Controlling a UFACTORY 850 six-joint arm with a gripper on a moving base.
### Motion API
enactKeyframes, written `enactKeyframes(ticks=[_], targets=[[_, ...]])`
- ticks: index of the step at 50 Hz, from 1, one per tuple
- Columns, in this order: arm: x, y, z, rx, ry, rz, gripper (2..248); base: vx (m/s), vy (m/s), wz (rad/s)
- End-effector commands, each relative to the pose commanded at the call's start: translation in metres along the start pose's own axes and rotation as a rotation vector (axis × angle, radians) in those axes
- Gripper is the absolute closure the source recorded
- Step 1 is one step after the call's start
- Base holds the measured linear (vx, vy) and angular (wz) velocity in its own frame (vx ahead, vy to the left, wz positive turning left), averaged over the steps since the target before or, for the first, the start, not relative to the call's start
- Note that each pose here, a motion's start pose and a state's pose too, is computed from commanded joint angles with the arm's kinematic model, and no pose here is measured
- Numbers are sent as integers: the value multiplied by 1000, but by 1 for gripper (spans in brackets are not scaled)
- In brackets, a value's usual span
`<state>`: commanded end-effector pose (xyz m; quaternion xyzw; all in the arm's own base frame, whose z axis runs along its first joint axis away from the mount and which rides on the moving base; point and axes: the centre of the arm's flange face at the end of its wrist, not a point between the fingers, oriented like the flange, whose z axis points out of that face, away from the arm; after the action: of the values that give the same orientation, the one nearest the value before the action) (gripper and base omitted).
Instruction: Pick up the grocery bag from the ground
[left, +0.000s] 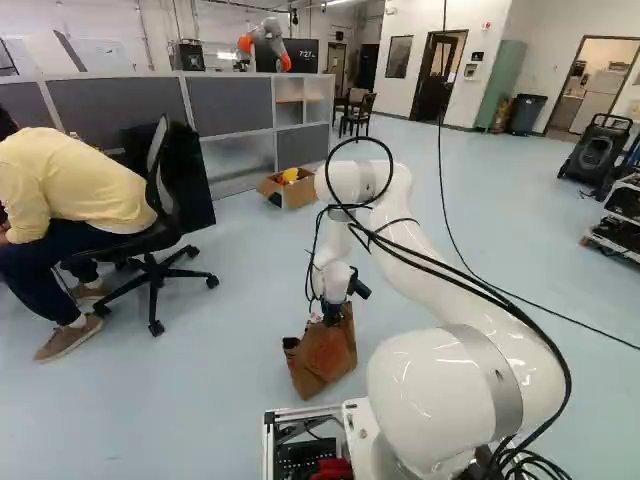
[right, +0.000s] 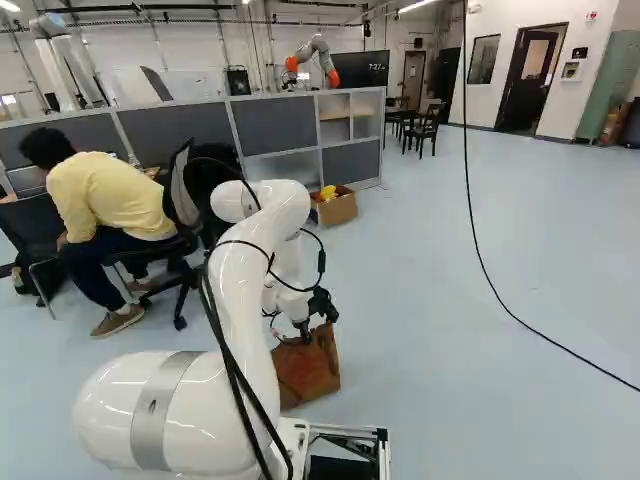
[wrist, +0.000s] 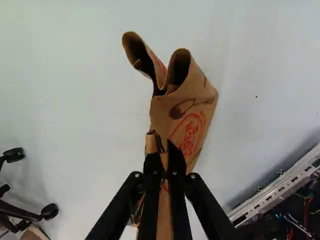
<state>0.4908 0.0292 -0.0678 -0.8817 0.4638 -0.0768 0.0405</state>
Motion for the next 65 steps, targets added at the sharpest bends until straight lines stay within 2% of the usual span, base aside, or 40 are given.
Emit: enactKeyframes(ticks=[35, 65], targets=[[0, 0, -50, 13, 8, -1, 227, 0, 0, 0], [2, -2, -96, 64, 40, -1, 227, 0, 0, 0]])
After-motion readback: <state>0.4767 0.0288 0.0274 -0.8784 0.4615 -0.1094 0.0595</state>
